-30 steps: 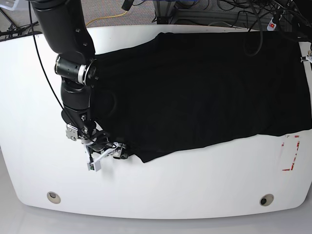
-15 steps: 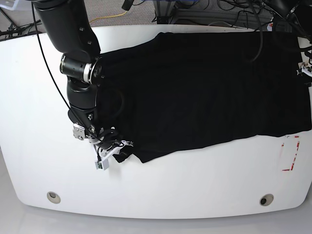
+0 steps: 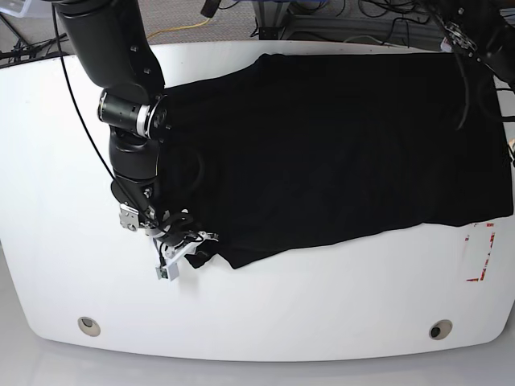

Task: Fold the T-shirt properly
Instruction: 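Regrasp the shirt edge with the right gripper near the hem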

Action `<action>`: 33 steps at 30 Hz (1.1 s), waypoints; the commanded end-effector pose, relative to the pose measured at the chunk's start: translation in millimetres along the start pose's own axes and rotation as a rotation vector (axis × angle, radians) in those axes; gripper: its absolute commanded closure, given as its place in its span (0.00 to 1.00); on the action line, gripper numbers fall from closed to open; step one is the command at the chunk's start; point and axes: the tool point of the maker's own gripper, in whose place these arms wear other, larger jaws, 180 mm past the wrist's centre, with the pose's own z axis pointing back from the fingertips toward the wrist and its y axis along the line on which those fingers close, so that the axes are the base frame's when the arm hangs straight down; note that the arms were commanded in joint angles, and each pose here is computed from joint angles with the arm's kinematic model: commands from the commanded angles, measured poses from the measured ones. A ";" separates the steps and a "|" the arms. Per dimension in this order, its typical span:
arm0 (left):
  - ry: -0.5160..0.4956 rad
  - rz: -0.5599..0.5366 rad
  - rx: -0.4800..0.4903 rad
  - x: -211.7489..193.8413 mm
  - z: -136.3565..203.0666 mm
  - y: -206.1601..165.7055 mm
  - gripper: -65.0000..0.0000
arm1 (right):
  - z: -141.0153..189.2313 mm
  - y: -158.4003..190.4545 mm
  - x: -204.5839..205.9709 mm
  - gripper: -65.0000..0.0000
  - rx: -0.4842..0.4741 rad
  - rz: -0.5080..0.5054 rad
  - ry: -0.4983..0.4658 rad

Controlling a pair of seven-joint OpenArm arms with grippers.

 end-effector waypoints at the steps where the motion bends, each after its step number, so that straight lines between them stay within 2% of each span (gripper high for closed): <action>1: -0.041 -0.032 -0.020 21.7 -9.3 4.4 0.25 | 3.3 3.9 35.7 0.95 0.010 0.013 -0.077; 6: -0.048 -0.007 -0.087 17.8 -33.3 -15.5 0.25 | 3.2 3.9 35.5 0.95 0.010 0.013 -0.075; 10: -0.037 0.010 -0.108 15.6 -42.4 -18.2 0.25 | 3.2 3.9 35.5 0.95 0.010 0.013 -0.075; 13: -0.025 -0.003 -0.170 16.0 -49.2 -36.2 0.25 | 3.2 4.1 35.5 0.95 0.012 0.013 -0.075; 16: -0.023 0.017 -0.191 14.2 -53.9 -42.4 0.25 | 3.2 4.4 35.5 0.95 0.013 0.014 -0.075; 27: 0.006 0.010 -0.211 1.3 -60.4 -50.9 0.25 | 3.3 4.8 35.6 0.95 0.016 0.014 -0.076; 33: -0.033 -0.003 -0.158 14.5 -48.9 -25.2 0.25 | 3.3 5.1 35.7 0.95 0.018 0.013 -0.077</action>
